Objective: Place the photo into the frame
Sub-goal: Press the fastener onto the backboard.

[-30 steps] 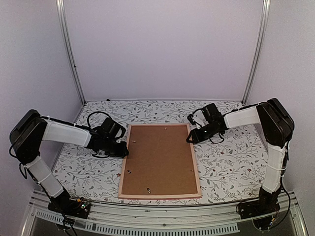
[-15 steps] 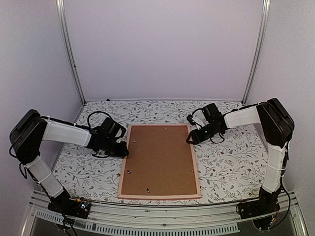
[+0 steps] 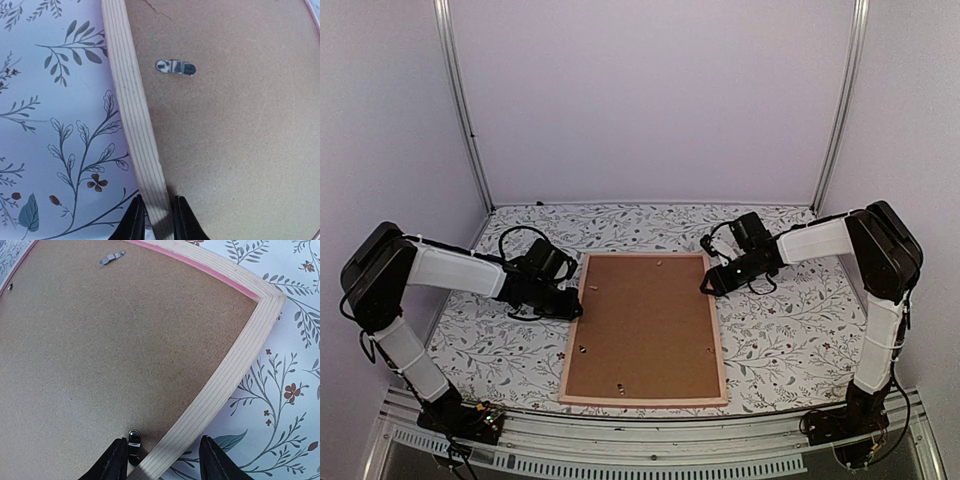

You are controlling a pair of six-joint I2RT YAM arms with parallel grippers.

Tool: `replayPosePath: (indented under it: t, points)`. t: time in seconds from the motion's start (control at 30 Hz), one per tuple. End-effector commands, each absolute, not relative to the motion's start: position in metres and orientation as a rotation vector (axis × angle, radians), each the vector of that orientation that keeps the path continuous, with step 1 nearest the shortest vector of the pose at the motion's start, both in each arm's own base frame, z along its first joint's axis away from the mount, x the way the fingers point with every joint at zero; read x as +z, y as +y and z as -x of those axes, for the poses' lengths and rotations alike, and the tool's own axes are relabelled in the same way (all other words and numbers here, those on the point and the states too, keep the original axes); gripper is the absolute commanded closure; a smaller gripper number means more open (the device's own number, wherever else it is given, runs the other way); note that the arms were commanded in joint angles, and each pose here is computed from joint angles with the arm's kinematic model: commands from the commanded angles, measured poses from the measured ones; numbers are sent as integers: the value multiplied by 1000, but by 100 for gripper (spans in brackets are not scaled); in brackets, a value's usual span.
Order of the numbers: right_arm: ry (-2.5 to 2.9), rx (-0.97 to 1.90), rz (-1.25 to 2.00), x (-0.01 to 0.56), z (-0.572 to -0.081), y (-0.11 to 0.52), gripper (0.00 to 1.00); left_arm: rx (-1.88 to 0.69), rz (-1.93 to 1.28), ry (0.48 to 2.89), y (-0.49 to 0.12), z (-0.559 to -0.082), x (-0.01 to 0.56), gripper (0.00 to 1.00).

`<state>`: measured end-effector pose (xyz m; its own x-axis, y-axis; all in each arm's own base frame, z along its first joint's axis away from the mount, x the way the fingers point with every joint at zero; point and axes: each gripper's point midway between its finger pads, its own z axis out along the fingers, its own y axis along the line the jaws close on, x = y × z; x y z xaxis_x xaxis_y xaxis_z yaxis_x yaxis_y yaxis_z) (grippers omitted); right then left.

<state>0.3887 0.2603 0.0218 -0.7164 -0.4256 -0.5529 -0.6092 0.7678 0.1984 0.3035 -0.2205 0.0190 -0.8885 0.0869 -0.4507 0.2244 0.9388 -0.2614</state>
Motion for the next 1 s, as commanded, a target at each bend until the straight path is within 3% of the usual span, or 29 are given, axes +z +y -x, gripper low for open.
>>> replayPosePath:
  t: [0.0, 0.27, 0.67, 0.97]
  points:
    - [2524, 452, 772, 14, -379, 244, 48, -406, -296, 2674, -218, -300, 15, 82]
    - [2519, 490, 775, 14, -374, 247, 47, -404, -300, 2671, -218, -300, 15, 82]
    - [2533, 405, 770, 10, -380, 235, 65, -396, -301, 2674, -216, -299, 15, 82]
    - [2508, 429, 814, 16, -381, 238, 74, -396, -302, 2674, -216, -300, 15, 82]
